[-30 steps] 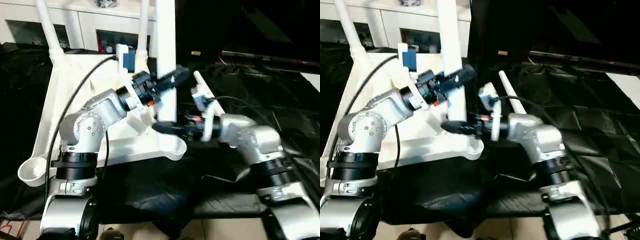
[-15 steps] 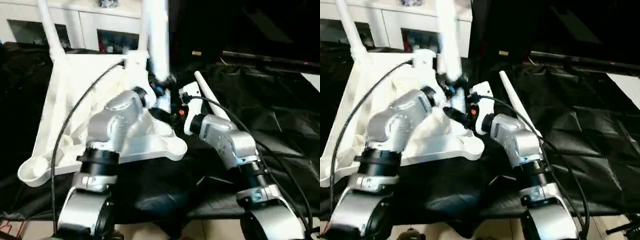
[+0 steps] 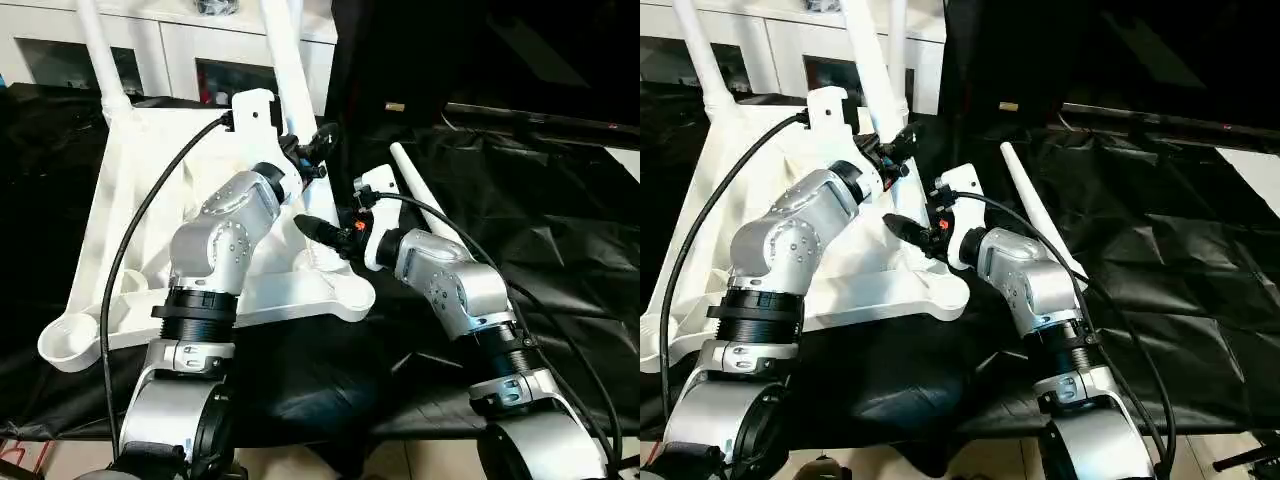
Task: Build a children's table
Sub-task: Pick table leg
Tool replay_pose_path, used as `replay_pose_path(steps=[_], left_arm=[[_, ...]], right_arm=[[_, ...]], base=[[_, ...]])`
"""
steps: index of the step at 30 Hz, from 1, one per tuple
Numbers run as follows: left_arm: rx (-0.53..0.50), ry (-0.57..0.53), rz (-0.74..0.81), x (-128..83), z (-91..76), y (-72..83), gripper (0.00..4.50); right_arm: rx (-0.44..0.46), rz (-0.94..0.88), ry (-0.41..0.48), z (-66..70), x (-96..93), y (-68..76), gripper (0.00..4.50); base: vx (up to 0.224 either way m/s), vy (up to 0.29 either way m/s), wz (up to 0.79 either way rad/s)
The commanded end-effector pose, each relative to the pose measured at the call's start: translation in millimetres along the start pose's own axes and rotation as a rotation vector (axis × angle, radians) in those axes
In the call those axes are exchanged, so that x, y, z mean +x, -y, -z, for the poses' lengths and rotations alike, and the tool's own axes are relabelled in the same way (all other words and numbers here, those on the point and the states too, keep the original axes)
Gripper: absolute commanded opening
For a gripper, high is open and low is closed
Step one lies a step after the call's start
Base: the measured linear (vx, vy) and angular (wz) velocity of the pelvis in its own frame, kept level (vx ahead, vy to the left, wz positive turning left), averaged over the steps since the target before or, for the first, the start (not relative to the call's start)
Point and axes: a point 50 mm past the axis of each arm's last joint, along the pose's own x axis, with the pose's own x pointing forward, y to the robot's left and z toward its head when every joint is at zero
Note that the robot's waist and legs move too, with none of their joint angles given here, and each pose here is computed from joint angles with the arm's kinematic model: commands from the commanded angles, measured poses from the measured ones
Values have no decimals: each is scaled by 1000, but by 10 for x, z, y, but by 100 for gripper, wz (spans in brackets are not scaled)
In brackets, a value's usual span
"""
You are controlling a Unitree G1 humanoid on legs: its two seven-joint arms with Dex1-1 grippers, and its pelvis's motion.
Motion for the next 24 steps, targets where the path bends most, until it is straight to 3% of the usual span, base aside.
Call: replay_pose_path(steps=[1,2,4,12,24], left_arm=[[21,45,80,9,-113,100,198],[23,44,96,5,-111,112,196],[42,33,176,-19,-103,163,195],[52,-8,454,-136,-65,301,191],[-72,-1,782,-327,-153,452,190]], right_arm=[[-50,-32,38,-75,-10,-52,193],[-33,-47,41,-82,-18,-50,249],[0,-150,36,-129,-106,-53,265],[-45,-275,-43,-201,-386,58,322],[-38,-471,-103,-302,-590,36,326]], base=[[0,0,0],[0,0,0],[0,0,0],[0,0,0],[0,0,0]])
